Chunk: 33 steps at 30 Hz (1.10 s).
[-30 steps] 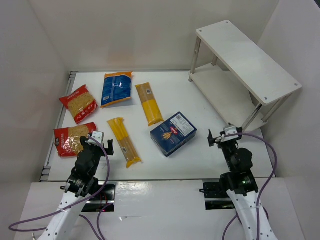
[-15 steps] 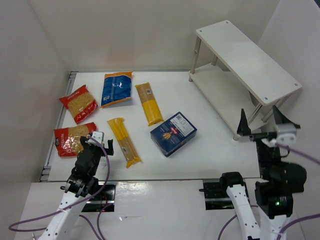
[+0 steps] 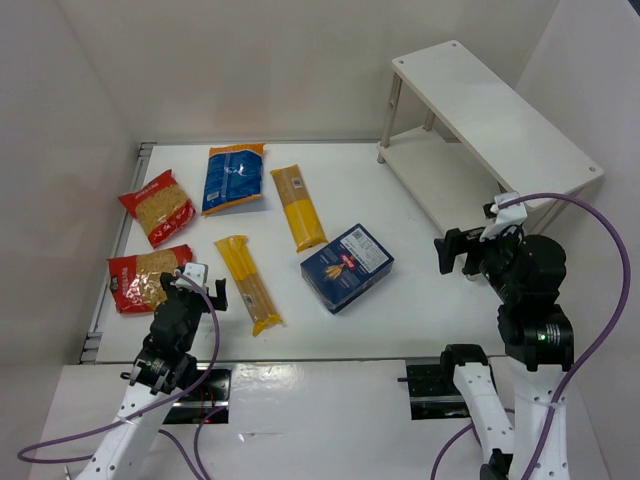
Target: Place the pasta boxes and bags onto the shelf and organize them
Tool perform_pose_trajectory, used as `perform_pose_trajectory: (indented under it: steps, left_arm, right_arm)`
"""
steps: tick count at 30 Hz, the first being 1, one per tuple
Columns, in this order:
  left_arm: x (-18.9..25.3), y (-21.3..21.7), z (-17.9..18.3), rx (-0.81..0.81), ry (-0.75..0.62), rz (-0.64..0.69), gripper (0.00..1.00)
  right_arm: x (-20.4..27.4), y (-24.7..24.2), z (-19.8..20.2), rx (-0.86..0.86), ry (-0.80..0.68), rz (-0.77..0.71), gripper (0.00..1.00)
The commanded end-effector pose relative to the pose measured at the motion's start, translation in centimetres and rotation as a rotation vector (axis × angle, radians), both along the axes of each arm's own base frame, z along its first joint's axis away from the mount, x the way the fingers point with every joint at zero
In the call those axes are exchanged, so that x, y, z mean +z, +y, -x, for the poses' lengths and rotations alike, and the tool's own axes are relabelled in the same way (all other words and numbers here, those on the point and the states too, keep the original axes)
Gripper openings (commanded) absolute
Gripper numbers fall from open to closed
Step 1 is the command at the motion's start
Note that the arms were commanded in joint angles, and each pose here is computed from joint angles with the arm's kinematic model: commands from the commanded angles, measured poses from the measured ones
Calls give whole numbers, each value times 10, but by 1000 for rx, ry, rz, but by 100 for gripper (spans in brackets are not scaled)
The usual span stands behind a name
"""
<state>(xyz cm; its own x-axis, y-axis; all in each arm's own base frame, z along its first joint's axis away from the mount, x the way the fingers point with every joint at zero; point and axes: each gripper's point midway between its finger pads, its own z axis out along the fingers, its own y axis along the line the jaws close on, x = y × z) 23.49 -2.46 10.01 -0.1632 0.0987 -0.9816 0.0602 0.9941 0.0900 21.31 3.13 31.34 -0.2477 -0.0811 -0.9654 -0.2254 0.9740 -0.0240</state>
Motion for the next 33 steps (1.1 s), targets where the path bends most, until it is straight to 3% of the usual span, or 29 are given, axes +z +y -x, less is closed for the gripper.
perform_pose_trajectory:
  steps: [1,4,8,10,14,16,19,22,23,27,30,33]
  left_arm:
    - [24,3,-3,15,-141,32,100]
    - [24,3,-3,15,-141,32,100]
    - [59,-37,10,-323,-234,-250,100]
    - [79,-31,13,-283,-268,-219,100]
    - [158,-1,23,-100,-473,-192,100]
    - [205,9,39,-61,-603,-237,100]
    - [260,14,62,-53,-687,-215,100]
    - [272,26,48,29,-506,-95,100]
    - [298,37,46,97,-474,-60,100]
    - [312,39,52,97,-292,-48,100]
    - [307,48,45,186,-90,-5,100]
    - [266,48,30,232,181,-36,100]
  right_arm:
    - [12,1,6,7,-19,-5,100]
    - [13,2,8,19,-30,4,100]
    - [14,7,9,49,-33,6,100]
    - [11,4,6,42,-22,17,100]
    - [8,6,0,81,-5,64,100]
    - [4,4,-5,97,15,109,100]
    - [3,5,-14,133,50,138,100]
    - [3,12,-27,196,96,140,100]
    - [1,16,-30,231,111,154,100]
    - [3,36,-48,342,149,146,100]
    - [-9,65,-59,449,197,160,100]
    - [-29,94,-66,547,266,188,100]
